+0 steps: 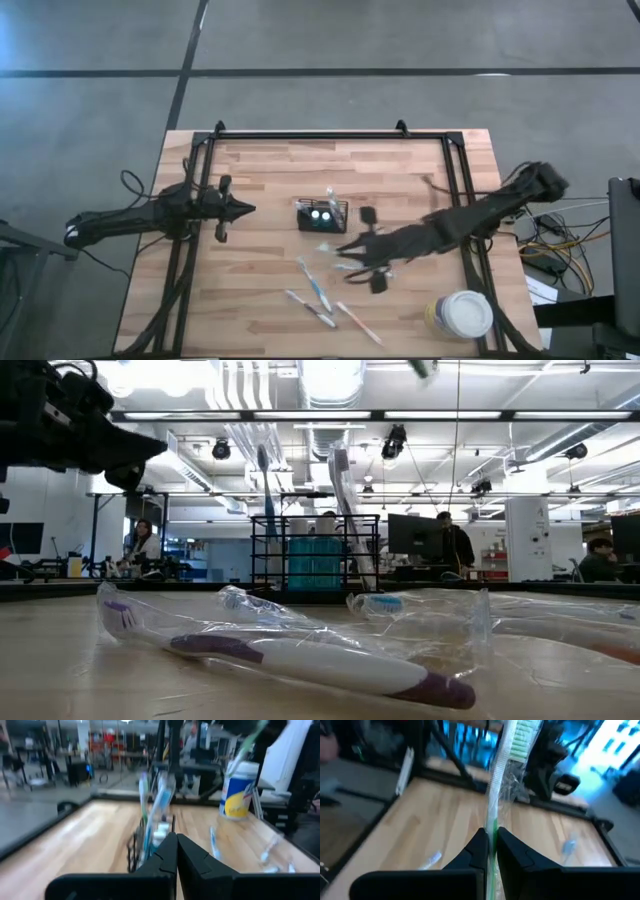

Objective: Pick & Place toothbrushing station
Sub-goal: Put the green toothbrush into the black wire organizer

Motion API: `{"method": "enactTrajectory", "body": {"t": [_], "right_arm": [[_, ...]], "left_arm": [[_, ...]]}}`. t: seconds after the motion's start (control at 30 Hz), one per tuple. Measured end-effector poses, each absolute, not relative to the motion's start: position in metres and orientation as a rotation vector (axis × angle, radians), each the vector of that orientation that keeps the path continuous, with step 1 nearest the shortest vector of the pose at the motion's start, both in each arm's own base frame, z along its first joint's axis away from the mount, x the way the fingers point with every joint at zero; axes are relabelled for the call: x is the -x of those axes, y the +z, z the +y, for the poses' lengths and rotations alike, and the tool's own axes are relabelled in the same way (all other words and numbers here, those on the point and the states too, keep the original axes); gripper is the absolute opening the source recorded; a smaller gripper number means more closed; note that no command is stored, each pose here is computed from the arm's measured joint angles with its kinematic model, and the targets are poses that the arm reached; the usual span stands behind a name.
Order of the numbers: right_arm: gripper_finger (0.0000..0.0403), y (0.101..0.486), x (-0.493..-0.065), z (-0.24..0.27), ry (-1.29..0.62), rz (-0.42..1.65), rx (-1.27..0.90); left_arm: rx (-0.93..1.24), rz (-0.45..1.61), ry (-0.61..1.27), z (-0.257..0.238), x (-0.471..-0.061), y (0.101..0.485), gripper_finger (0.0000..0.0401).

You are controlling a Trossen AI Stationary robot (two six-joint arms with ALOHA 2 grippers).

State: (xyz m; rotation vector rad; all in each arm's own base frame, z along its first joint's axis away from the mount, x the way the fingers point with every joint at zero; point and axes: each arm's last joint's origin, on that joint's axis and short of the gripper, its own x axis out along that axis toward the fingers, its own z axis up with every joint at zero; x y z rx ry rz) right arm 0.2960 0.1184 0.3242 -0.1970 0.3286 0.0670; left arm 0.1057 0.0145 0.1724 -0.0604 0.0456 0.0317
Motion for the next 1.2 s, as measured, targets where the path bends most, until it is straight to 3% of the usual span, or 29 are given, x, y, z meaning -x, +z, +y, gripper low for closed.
{"method": "enactTrajectory", "body": {"t": [0.27, 0.47, 0.93, 1.2], "right_arm": [[0.0018, 0.301, -0.233, 0.089, 0.052, 0.188, 0.169], [0.0018, 0.280, -0.211, 0.078, 0.041, 0.089, 0.192], [0.0019, 0.247, -0.217, 0.060, -0.050, -0.008, 0.158], [0.0020, 0.241, -0.237, 0.049, -0.067, 0.022, 0.147]], "left_arm": [[-0.086, -0.090, 0.034, 0.014, -0.105, 0.186, 0.0005], [-0.112, -0.233, 0.039, 0.014, -0.103, 0.200, 0.0005], [0.089, -0.214, 0.074, 0.016, -0.106, 0.198, 0.0007], [0.111, -0.134, 0.042, 0.018, -0.122, 0.217, 0.0075]]}}
